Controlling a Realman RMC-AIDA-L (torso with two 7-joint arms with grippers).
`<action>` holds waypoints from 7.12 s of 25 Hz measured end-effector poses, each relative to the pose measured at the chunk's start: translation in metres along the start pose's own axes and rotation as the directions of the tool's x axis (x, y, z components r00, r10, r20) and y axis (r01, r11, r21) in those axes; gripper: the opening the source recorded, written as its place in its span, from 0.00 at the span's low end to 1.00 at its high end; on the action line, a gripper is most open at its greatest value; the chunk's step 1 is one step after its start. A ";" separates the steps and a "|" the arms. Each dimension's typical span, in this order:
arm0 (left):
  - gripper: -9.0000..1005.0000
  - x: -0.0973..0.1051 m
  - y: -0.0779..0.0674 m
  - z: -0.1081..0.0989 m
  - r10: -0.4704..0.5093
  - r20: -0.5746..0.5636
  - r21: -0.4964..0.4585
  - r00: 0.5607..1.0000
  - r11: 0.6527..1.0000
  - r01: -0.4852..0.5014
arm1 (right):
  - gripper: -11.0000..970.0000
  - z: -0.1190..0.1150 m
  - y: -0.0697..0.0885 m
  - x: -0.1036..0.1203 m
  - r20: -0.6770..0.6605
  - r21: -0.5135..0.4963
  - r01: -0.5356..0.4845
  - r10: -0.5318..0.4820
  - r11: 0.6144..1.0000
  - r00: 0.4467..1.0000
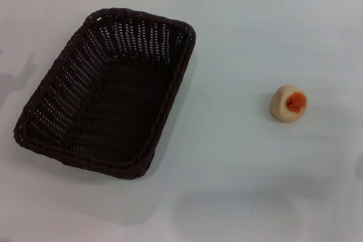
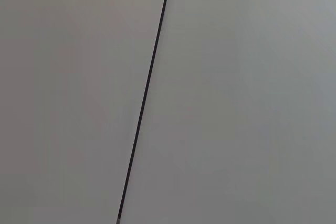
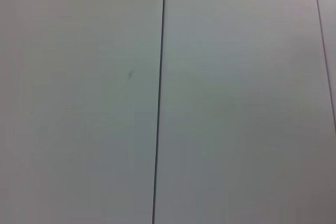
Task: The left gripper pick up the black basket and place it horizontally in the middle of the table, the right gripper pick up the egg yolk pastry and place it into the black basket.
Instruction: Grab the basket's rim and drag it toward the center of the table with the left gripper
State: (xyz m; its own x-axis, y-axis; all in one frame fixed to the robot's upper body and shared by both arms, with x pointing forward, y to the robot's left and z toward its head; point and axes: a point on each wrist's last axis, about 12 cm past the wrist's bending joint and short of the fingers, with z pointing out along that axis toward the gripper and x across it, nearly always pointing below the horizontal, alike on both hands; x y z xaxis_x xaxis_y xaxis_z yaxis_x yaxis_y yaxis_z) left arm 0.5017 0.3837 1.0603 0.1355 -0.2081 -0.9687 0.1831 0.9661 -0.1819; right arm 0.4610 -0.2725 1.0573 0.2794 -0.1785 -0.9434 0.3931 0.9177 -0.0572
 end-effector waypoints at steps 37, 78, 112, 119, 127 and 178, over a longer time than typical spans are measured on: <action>0.83 -0.082 -0.022 0.060 -0.224 -0.478 0.212 0.849 0.909 0.359 | 0.64 -0.001 0.000 0.000 -0.002 0.002 -0.001 0.001 1.000 1.000; 0.83 -0.064 -0.086 0.113 0.225 -0.874 0.217 0.431 0.974 -0.069 | 0.64 -0.004 -0.001 -0.002 0.015 0.007 -0.005 0.005 1.000 1.000; 0.25 -0.054 -0.099 0.117 0.316 -0.873 0.298 0.371 0.949 -0.107 | 0.64 -0.005 0.000 -0.002 0.011 0.005 -0.010 0.010 1.000 1.000; 0.24 -0.070 -0.107 0.127 0.399 -0.820 0.371 0.410 0.916 -0.151 | 0.64 -0.005 -0.001 -0.001 0.006 0.011 -0.011 0.011 1.000 1.000; 0.23 -0.100 -0.123 0.145 0.543 -0.691 0.493 0.477 0.837 -0.237 | 0.64 -0.006 -0.002 -0.001 0.004 0.014 -0.008 0.008 1.000 1.000; 0.30 -0.113 -0.209 0.161 0.831 -0.049 0.945 0.554 0.218 -0.243 | 0.64 -0.025 -0.020 0.000 -0.010 0.071 -0.005 0.006 0.997 1.000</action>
State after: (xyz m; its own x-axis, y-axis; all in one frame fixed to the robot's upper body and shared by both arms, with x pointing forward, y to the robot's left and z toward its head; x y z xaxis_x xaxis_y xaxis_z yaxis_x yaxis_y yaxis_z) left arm 0.6047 0.1802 1.2349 0.1796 0.6950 -0.6962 0.9274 0.1164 0.3554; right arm 0.4318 -0.2818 1.0500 0.2725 -0.1696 -0.9471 0.4534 0.8909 -0.0291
